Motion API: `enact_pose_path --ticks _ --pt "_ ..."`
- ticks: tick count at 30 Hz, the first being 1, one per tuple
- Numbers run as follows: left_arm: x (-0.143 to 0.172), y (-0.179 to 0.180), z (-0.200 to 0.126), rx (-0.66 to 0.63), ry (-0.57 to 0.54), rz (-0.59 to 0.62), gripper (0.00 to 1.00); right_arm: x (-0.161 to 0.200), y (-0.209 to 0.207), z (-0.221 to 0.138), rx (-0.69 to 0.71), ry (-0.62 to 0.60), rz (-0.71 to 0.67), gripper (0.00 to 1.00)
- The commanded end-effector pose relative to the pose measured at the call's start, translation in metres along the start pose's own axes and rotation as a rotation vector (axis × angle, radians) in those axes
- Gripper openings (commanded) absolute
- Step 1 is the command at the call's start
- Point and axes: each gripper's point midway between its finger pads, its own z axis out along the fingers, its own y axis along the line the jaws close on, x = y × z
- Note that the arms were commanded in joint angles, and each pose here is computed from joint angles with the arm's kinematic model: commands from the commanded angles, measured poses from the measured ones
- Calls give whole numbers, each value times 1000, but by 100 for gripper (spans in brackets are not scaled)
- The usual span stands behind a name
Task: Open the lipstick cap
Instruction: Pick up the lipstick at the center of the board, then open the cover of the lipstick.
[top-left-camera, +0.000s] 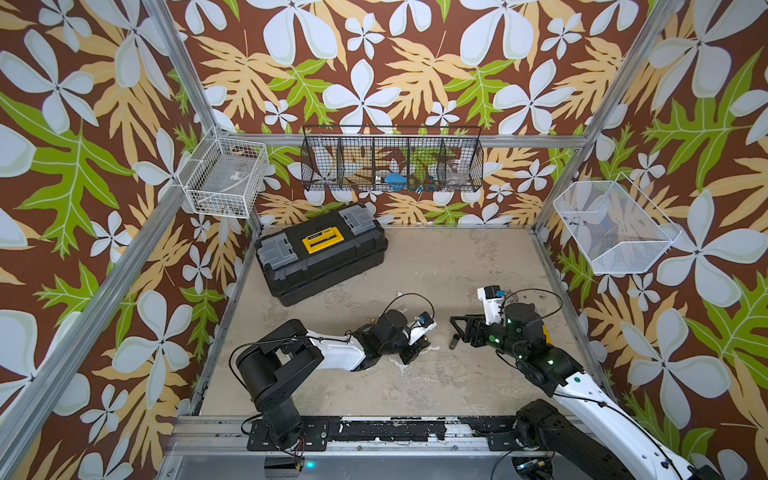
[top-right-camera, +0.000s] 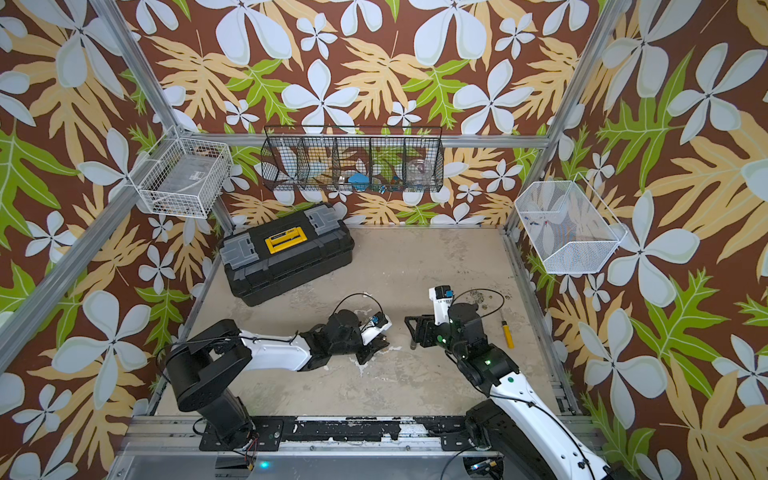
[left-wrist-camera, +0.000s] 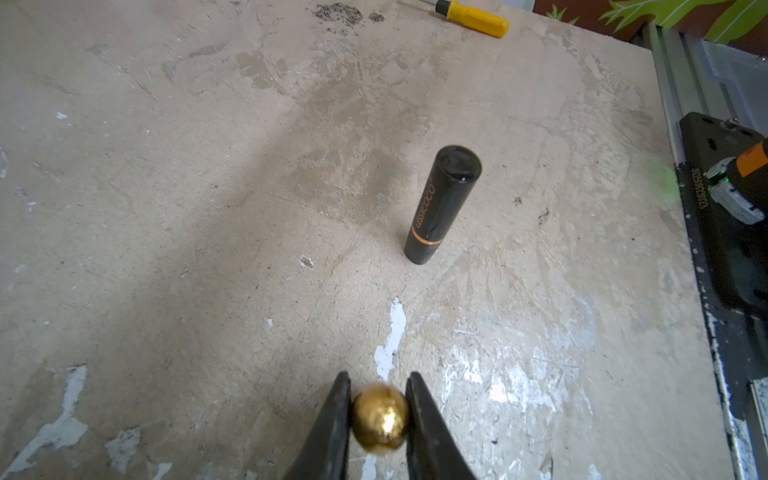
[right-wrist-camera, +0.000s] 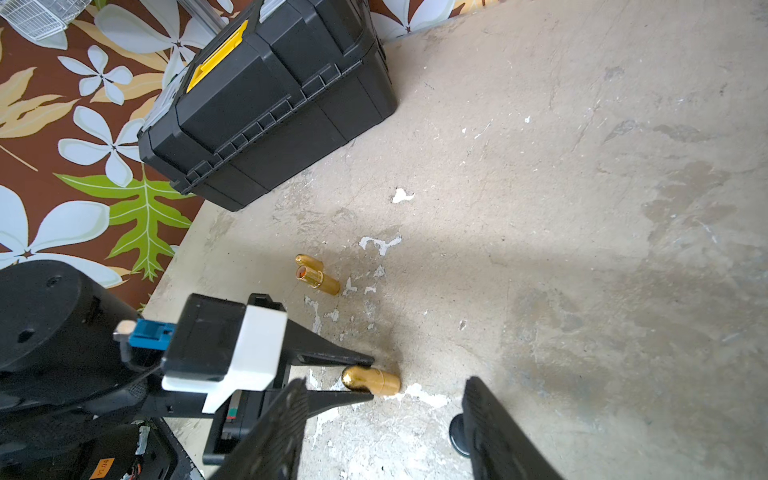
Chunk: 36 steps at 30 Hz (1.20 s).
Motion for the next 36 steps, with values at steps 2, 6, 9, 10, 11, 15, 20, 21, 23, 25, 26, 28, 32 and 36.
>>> enact_pose_path --ticks 2,6,9,10,11,15,20,21,23,25,26,28,32,36 --pt "-17 0 -9 -13 -54 4 23 -6 5 0 -19 -22 -9 61" --pt "-31 -2 -23 -11 -76 6 23 -14 12 -2 -50 -46 -30 61" --pt "-49 6 -39 -68 -82 -21 23 -23 20 -3 -84 -79 -55 61" --pt "-57 9 -46 -97 -86 -25 23 -27 22 -3 -91 -96 -67 61" --pt "-64 12 -53 -118 -91 -19 23 -30 23 -3 -97 -108 -78 61" --pt "-94 22 -84 -176 -150 -9 23 -43 28 0 -112 -162 -140 61" --pt "-112 34 -110 -214 -185 -61 22 -50 43 0 -184 -219 -253 60" --pt "-115 35 -114 -218 -194 -60 22 -49 46 1 -197 -222 -286 60" --pt "-120 33 -120 -209 -212 -56 22 -46 54 3 -211 -221 -375 59" --pt "-123 34 -124 -196 -217 -65 22 -39 68 4 -237 -215 -489 59" --pt "-124 35 -125 -190 -215 -72 21 -35 74 4 -250 -213 -543 60" --pt "-125 37 -126 -176 -212 -94 21 -24 81 3 -267 -211 -671 61" --pt "-130 35 -128 -147 -209 -108 21 -6 79 1 -289 -213 -802 60" --pt "-135 27 -127 -94 -218 -106 21 2 93 -4 -388 -241 -828 56"
